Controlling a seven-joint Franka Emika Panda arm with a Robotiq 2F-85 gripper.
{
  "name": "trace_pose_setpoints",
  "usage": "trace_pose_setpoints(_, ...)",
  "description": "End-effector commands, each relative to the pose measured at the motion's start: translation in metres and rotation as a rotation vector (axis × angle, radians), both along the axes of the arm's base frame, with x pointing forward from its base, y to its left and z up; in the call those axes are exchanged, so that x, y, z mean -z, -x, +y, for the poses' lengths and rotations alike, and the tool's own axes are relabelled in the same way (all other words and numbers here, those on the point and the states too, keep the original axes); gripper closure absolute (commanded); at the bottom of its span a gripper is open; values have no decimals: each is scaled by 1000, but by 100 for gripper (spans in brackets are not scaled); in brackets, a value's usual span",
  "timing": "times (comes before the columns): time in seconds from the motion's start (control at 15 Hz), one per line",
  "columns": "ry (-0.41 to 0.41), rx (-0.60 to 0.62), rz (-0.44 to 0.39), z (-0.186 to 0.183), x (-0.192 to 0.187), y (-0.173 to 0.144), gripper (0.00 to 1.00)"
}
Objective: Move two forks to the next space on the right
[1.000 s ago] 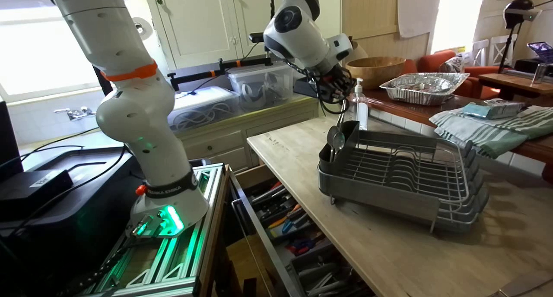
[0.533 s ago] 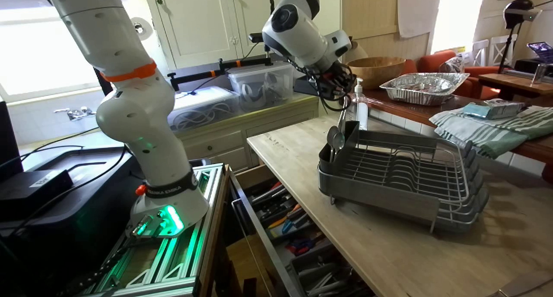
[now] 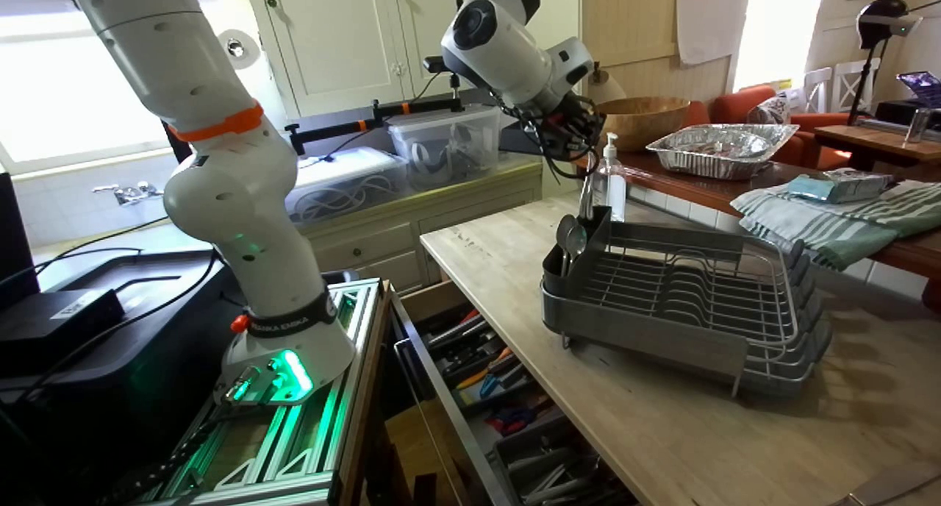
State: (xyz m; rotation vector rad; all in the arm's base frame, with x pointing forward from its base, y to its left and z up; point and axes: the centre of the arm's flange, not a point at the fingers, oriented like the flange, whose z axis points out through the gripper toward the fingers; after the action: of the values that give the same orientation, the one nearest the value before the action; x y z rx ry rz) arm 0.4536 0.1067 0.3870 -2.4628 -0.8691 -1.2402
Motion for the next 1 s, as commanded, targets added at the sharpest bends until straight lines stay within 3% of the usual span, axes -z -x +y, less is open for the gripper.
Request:
trace_pose_setpoints(0.0, 10, 8, -32, -4, 1, 13, 98)
trace_pose_setpoints(0.93, 16, 19, -5, -7, 8, 17, 98)
